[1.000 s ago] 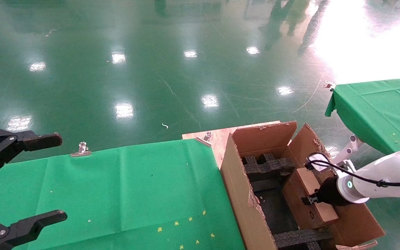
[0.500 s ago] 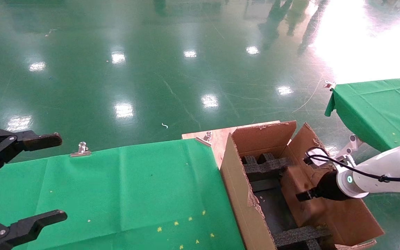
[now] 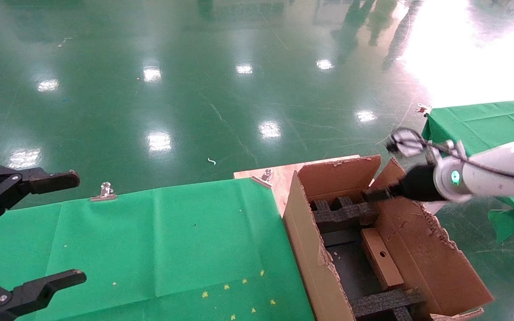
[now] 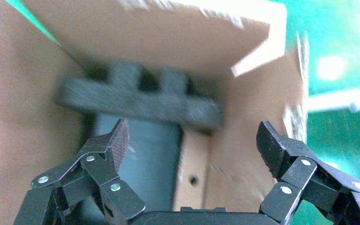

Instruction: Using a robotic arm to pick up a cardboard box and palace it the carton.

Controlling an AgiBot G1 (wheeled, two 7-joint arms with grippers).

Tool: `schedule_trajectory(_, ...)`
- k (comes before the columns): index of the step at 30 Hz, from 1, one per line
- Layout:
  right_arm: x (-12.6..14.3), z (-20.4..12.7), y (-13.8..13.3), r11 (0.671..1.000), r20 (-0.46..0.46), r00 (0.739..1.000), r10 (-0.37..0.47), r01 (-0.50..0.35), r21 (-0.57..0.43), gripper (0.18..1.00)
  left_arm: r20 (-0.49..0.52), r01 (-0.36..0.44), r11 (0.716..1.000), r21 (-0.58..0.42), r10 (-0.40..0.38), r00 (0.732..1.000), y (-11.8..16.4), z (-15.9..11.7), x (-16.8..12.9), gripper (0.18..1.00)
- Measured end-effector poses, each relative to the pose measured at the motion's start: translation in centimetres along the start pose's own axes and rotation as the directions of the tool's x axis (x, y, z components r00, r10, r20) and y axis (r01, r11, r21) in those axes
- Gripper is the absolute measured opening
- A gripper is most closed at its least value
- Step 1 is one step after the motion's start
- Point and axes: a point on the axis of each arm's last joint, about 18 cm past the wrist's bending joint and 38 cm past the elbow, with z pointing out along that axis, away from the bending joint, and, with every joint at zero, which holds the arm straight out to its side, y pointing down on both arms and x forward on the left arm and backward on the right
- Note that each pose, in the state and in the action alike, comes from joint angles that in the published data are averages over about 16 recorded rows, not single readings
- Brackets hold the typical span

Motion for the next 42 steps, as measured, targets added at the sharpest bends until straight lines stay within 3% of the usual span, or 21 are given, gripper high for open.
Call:
schedule_trajectory(7,-4.3,-4.3,-4.0,0.994,0.192,0.981,-0.042,0.021,0.111,0.991,0.0,0.0,1.0,0.0,0.0,1.0,0.0,0.0,0.0,1.001)
schedule_trajectory(16,-8.8,-9.3,-6.3,0.983,0.443,0.89,-0.109,0.029,0.182,1.001,0.0,0.0,1.0,0.001,0.0,1.0,0.0,0.0,0.0,1.001)
schedule_trajectory(20,-9.6,-10.3,-6.5,0.981,0.495,0.861,-0.12,0.026,0.193,1.001,0.0,0.0,1.0,0.001,0.0,1.0,0.0,0.0,0.0,1.001)
schedule_trajectory(32,-11.2,-10.3,-6.5,0.973,0.544,0.819,-0.183,0.07,0.222,1.001,0.001,0.0,1.0,0.001,0.0,1.0,0.0,0.0,0.0,1.001)
schedule_trajectory(42,-13.9,-10.7,-6.4,0.938,0.623,0.714,-0.318,0.145,0.314,1.001,0.001,0.0,1.0,0.001,0.0,1.0,0.0,0.0,0.0,1.001)
